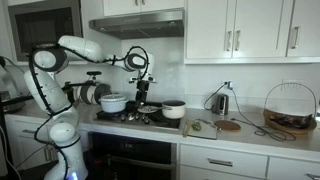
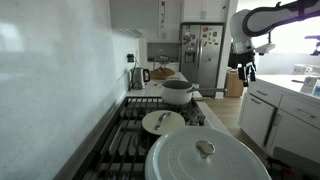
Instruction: Move the pot to the left.
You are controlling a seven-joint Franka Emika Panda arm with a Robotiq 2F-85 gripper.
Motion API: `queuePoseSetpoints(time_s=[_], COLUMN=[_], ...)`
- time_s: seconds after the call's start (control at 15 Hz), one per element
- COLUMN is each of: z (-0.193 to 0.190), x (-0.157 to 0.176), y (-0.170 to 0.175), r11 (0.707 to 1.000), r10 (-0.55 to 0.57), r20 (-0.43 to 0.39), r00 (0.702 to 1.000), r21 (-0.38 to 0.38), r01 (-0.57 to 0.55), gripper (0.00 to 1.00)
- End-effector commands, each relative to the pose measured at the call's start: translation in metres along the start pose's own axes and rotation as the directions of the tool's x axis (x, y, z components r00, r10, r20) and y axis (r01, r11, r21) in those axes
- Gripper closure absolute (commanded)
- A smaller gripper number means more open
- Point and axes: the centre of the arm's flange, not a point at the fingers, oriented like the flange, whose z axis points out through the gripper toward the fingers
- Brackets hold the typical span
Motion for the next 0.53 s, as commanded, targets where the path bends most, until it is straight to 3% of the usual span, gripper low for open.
queuePoseSetpoints(time_s=[0.0,0.47], z=[0.0,-0.0059], x=[0.0,0.0083], y=[0.0,-0.0064], r11=[1.0,1.0], r10=[0.0,-0.028], r20=[0.0,-0.002], r00=[1.0,1.0], r21=[0.0,-0.012], r01=[0.0,0.028], gripper=[0.0,0.0])
